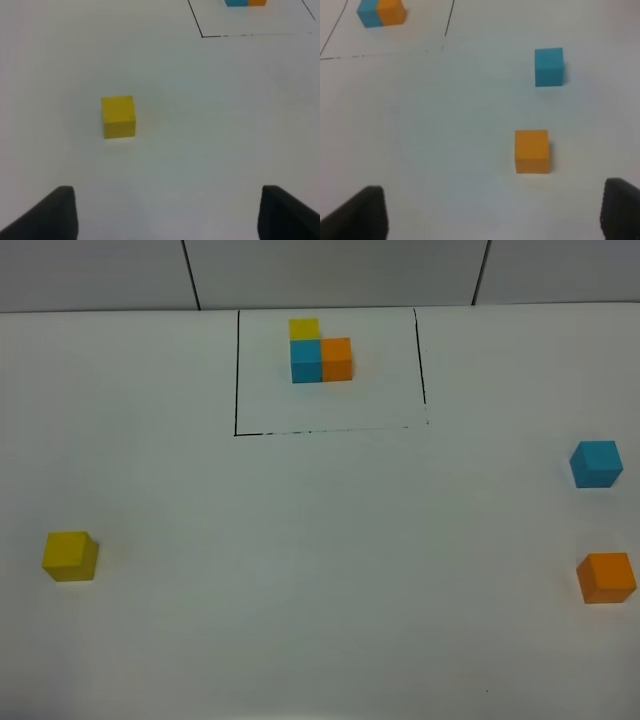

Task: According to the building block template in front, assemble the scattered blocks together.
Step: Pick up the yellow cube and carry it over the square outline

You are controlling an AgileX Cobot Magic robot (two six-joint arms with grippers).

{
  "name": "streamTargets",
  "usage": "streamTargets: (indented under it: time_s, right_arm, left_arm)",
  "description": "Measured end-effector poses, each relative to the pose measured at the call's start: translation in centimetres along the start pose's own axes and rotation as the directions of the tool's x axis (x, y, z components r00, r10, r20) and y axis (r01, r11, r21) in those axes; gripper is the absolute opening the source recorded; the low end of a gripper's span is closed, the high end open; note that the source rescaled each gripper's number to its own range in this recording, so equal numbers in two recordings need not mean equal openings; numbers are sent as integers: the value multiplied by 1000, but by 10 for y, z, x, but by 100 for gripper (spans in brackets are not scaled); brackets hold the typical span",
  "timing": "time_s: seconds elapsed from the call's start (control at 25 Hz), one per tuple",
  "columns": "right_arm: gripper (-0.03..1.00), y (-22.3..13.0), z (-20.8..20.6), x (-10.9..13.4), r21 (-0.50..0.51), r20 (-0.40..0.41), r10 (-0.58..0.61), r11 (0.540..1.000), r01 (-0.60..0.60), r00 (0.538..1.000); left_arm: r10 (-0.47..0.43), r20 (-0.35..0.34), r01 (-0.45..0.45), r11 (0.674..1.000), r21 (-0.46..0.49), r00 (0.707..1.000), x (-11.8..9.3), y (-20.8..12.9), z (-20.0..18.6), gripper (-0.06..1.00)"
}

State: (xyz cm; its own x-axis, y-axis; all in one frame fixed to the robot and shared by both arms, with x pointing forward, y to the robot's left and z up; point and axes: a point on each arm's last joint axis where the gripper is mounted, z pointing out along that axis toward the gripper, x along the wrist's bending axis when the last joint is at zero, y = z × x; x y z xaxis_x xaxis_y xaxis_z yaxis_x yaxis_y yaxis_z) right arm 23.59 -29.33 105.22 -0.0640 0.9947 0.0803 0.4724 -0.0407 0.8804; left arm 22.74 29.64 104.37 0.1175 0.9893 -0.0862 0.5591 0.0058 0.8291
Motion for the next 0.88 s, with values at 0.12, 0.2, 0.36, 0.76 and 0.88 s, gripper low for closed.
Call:
streamTargets:
  time_s: [0.12,0.2,0.36,0.76,0.88]
  right_arm:
    - [74,0,0,0,0,0,0,1000,0,1000]
    - [74,0,0,0,0,0,0,1000,0,1000]
    - [74,0,0,0,0,0,0,1000,0,1000]
    - [74,0,0,0,0,-1,0,1000,0,1000]
    - [74,0,0,0,0,-1,0,1000,0,1000]
  left_arm:
    - [0,0,0,1000,0,1000,0,0,0,57]
    - [0,-1,0,1000,0,1000,0,0,0,57]
    - [11,-32,-11,1000,-7,999,3,2,0,69]
    - [26,-94,-13,990,138,995,7,52,35,100]
    - [9,-105,21,960,278,994,8,71,61,100]
